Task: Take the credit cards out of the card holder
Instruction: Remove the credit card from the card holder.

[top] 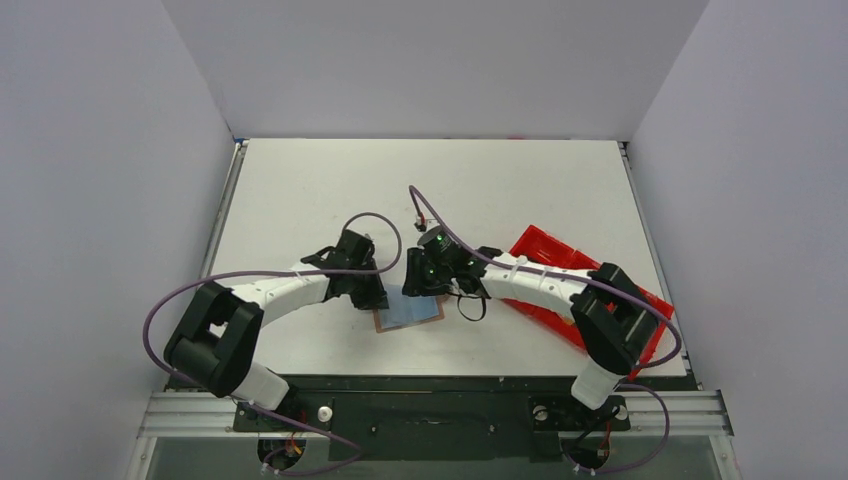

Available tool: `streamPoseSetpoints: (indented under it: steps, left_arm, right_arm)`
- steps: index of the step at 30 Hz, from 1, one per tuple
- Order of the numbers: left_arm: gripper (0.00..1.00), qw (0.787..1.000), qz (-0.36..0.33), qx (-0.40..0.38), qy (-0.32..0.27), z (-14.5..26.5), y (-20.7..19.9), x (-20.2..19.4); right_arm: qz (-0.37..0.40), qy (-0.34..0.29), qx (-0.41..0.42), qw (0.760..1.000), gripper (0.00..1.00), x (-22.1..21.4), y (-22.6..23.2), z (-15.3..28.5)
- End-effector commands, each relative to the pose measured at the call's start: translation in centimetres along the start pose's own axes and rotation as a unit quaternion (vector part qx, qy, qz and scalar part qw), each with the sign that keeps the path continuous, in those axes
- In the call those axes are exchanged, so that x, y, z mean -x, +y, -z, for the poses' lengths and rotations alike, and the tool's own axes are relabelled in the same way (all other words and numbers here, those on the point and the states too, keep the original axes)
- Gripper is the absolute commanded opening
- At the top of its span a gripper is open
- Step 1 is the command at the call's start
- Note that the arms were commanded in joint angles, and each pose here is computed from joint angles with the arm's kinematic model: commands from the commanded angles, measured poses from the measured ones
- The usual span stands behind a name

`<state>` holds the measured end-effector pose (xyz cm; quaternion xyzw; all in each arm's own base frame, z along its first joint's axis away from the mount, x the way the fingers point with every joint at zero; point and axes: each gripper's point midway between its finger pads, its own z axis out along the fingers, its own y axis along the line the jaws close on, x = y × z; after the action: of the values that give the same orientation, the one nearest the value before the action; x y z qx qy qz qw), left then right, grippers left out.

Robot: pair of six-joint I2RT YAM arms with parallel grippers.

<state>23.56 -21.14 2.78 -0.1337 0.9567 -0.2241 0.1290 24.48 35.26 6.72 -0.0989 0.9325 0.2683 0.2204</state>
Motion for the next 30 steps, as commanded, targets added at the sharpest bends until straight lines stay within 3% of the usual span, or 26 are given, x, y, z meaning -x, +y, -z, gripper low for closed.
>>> streamPoseSetpoints:
  steps: [1, 6, 14, 23, 30]
  left_arm:
    - [0.03, 0.999, -0.028, -0.037, -0.024, 1.0, -3.4, 1.5]
    - [0.03, 0.997, -0.046, -0.054, -0.025, 1.1, -5.7, 1.4]
    - [0.03, 0.997, -0.058, -0.056, -0.009, -0.7, -7.6, 0.9]
    - [0.06, 0.996, -0.069, -0.065, 0.008, -2.8, -9.5, 0.9]
    - [0.07, 0.996, -0.068, -0.045, 0.019, -3.9, -8.7, 0.4]
  right_arm:
    - [0.003, -0.084, -0.031, 0.996, 0.32, 4.2, 0.0, 4.6]
    - [-0.012, -0.142, -0.065, 0.988, 0.41, 5.4, -1.9, 8.2]
    - [-0.033, -0.185, -0.086, 0.979, 0.48, 6.0, -3.9, 11.0]
    - [-0.032, -0.178, -0.086, 0.980, 0.52, 5.1, -4.5, 10.4]
    - [-0.030, -0.165, -0.080, 0.983, 0.52, 4.6, -4.4, 9.5]
